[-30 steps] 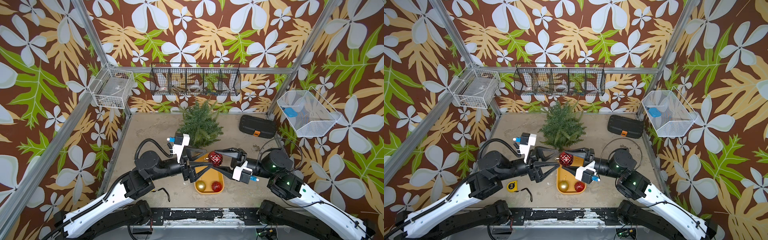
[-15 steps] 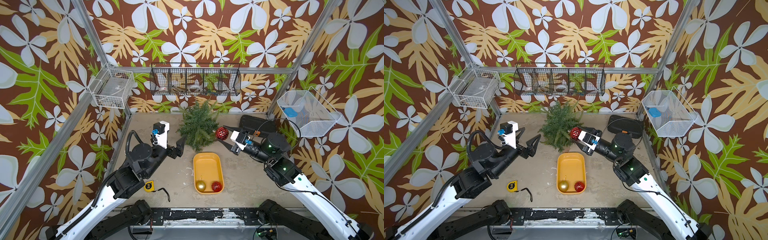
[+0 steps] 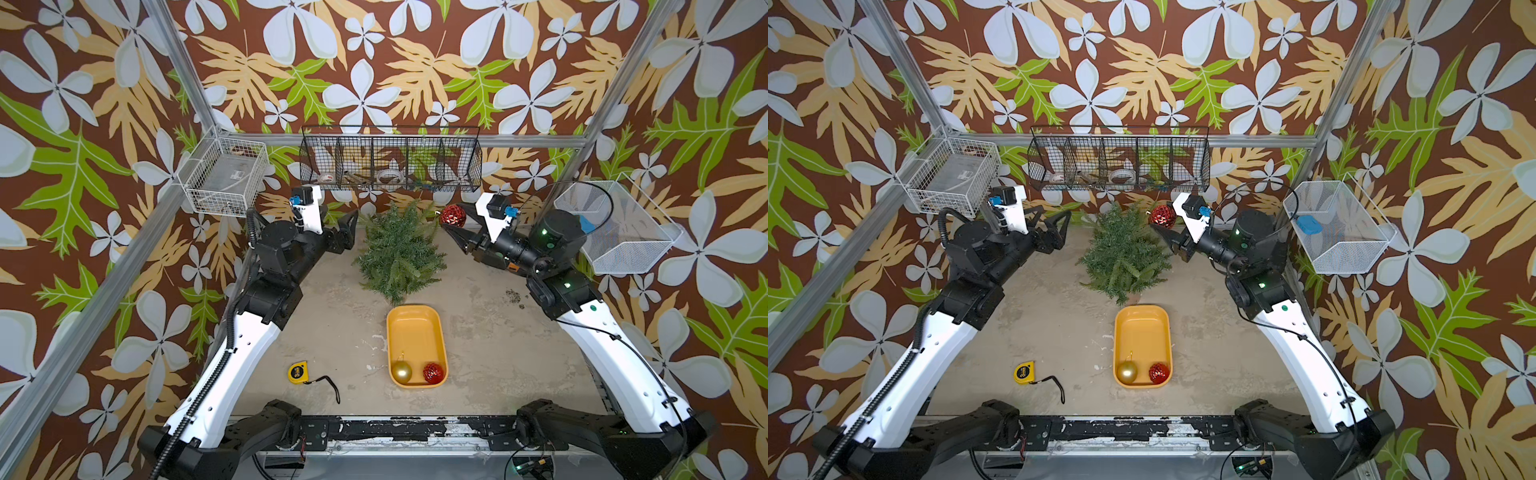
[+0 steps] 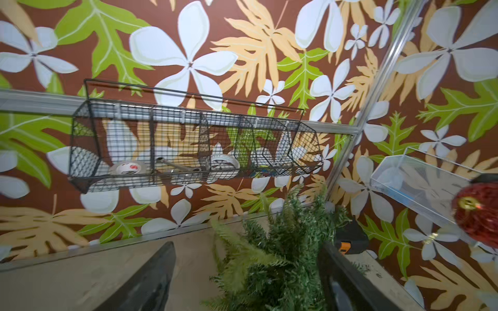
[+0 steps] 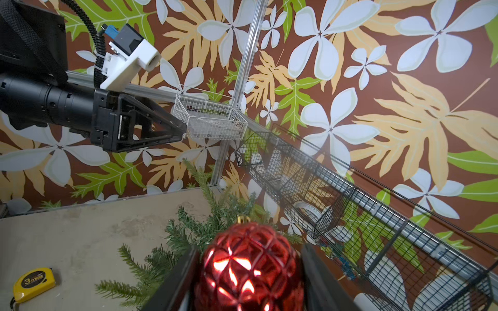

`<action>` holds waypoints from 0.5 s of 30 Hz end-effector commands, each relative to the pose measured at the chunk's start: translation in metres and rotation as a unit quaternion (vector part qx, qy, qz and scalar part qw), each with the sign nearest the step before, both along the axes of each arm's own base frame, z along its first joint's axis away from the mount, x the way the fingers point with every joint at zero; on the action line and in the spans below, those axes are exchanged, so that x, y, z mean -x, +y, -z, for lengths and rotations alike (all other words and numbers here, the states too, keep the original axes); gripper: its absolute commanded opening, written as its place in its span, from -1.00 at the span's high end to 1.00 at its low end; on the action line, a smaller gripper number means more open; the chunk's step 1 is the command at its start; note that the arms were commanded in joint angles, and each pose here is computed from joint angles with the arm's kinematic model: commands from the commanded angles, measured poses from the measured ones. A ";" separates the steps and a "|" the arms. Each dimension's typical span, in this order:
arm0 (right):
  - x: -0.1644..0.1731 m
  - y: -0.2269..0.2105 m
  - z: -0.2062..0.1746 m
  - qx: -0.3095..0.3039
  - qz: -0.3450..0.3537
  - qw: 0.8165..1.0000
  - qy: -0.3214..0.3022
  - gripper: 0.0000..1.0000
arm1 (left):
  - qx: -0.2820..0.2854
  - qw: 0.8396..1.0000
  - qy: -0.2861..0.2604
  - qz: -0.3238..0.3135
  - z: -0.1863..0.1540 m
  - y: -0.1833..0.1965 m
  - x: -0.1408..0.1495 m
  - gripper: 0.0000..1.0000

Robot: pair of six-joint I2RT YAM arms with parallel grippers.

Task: Decorate the small christmas tree with ornaments
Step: Hang an ornament on the christmas tree.

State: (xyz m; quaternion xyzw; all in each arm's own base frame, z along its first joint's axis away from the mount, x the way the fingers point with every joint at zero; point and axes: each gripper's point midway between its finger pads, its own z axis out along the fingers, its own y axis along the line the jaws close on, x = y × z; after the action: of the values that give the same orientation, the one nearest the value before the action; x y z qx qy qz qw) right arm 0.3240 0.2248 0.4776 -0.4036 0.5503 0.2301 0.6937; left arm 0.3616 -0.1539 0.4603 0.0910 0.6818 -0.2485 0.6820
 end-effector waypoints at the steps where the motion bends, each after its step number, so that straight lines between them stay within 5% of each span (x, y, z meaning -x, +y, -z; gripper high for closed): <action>1: 0.001 0.009 -0.004 -0.008 -0.036 0.999 0.016 0.01 | -0.008 0.991 -0.080 0.103 -0.037 -0.031 0.014 -0.65; 6: -0.009 0.017 -0.004 0.003 -0.054 0.998 0.017 0.02 | -0.076 0.966 -0.142 0.202 -0.042 -0.064 0.024 -0.52; 15: -0.025 0.023 -0.011 0.010 -0.082 0.997 0.001 0.01 | -0.136 0.939 -0.235 0.211 -0.042 -0.077 0.014 -0.46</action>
State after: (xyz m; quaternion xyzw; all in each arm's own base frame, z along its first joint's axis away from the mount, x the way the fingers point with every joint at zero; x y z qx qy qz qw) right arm 0.3502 0.2454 0.4855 -0.4407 0.5329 0.2754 0.6678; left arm 0.3527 -0.2231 0.4931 0.3398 0.5428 -0.2759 0.7168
